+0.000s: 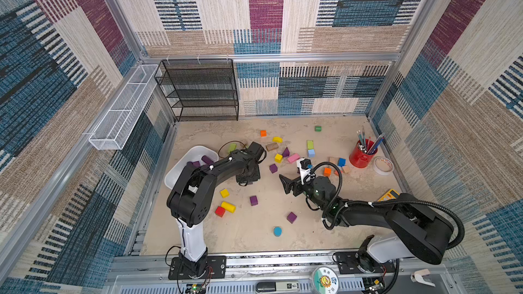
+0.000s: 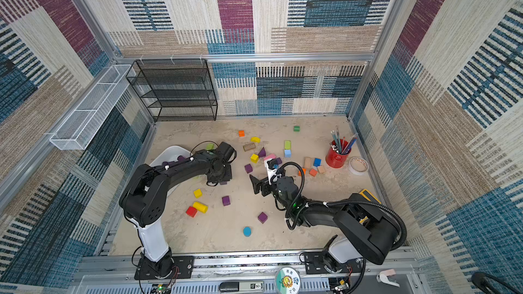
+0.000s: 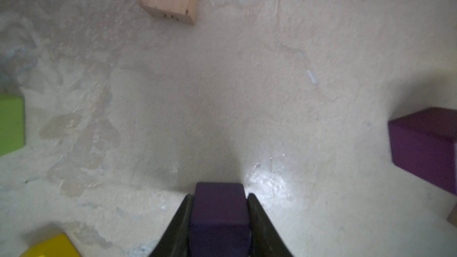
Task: Pick purple bricks into the storage bin
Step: Pick up the building block from the center of the board.
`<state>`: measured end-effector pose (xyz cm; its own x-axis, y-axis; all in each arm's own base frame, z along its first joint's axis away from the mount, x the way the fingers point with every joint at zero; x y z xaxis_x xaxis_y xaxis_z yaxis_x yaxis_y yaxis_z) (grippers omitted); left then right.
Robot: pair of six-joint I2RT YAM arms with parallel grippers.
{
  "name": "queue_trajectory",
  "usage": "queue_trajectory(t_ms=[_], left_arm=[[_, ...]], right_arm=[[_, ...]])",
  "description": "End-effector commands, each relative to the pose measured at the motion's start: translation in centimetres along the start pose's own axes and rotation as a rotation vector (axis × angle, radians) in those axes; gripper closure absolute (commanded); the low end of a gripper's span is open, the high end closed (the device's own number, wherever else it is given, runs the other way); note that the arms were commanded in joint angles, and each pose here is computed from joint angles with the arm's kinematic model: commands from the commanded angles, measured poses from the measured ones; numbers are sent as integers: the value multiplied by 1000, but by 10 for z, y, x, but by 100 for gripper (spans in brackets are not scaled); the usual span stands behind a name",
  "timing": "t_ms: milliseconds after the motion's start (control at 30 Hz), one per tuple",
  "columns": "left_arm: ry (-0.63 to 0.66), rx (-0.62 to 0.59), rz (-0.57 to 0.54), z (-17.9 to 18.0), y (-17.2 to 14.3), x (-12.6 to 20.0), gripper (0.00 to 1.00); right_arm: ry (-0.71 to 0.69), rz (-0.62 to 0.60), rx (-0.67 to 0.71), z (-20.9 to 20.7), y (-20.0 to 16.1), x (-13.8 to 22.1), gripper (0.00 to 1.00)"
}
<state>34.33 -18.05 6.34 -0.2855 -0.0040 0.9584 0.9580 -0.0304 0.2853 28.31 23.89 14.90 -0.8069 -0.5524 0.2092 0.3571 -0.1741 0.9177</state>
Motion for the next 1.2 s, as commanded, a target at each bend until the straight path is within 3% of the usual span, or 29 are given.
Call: queue_trajectory(t_ms=[0, 167, 667, 900, 1167], left_arm=[[4, -19, 15, 0, 0, 0, 67], [3, -26, 19, 1, 2, 1, 76], [27, -26, -117, 18, 30, 46, 76], [42, 62, -170, 50, 45, 63, 76], [43, 253, -242, 110, 60, 84, 76]], right_arm=[[16, -39, 3, 4, 9, 1, 0], [14, -41, 4, 3, 9, 2, 0], [17, -42, 4, 4, 10, 3, 1], [25, -43, 3, 6, 10, 4, 0], [29, -42, 0, 6, 10, 3, 1]])
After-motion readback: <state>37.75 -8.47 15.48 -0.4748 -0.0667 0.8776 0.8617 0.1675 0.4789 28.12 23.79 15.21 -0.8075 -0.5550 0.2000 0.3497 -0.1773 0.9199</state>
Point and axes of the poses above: each gripper's point midway between its finger pads, its own x axis back along the fingers, its own z axis along the line the jaws close on, y = z × x, the point moved 3 cm from there along x, back along the fingers, and after that the axes turned 10 degrees about -x, right-handed, at the moved point
